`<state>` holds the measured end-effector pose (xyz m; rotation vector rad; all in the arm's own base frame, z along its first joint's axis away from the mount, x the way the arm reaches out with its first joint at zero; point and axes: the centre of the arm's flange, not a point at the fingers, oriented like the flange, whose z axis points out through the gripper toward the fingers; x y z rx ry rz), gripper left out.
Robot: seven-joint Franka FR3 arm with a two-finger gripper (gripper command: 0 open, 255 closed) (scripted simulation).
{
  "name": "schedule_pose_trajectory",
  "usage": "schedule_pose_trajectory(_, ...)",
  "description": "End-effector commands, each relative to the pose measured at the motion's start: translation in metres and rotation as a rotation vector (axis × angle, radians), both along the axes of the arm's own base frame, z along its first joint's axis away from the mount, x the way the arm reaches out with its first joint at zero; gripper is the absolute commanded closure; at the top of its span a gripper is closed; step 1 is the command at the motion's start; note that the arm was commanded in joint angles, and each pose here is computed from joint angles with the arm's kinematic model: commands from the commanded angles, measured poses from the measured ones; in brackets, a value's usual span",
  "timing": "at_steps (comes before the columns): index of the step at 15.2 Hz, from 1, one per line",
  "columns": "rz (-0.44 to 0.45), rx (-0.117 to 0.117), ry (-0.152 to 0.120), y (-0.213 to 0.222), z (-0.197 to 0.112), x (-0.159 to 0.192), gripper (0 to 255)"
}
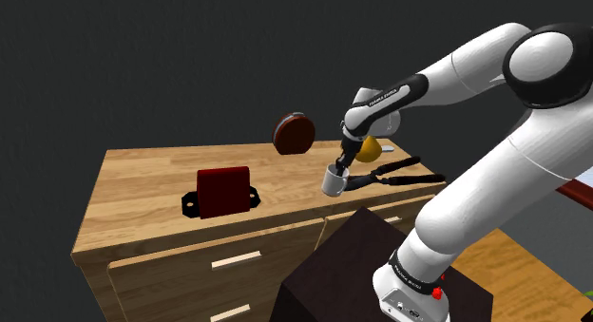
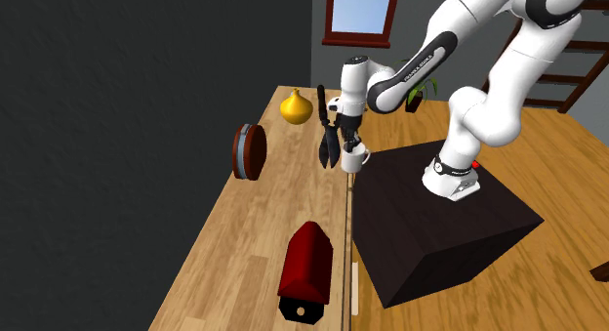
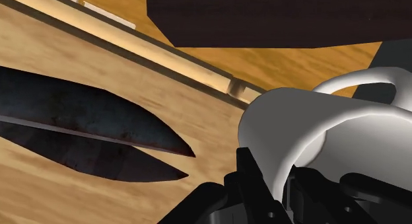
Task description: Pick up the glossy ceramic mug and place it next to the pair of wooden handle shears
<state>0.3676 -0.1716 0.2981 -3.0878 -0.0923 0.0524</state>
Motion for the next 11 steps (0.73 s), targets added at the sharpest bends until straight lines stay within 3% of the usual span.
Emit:
schedule_pose_trajectory(1, 0.000, 0.000, -0.001, 0.000, -0.010, -0.001, 255)
schedule_pose_trajectory(11, 0.000, 0.000, -0.001, 0.000, -0.063, -0.001, 255)
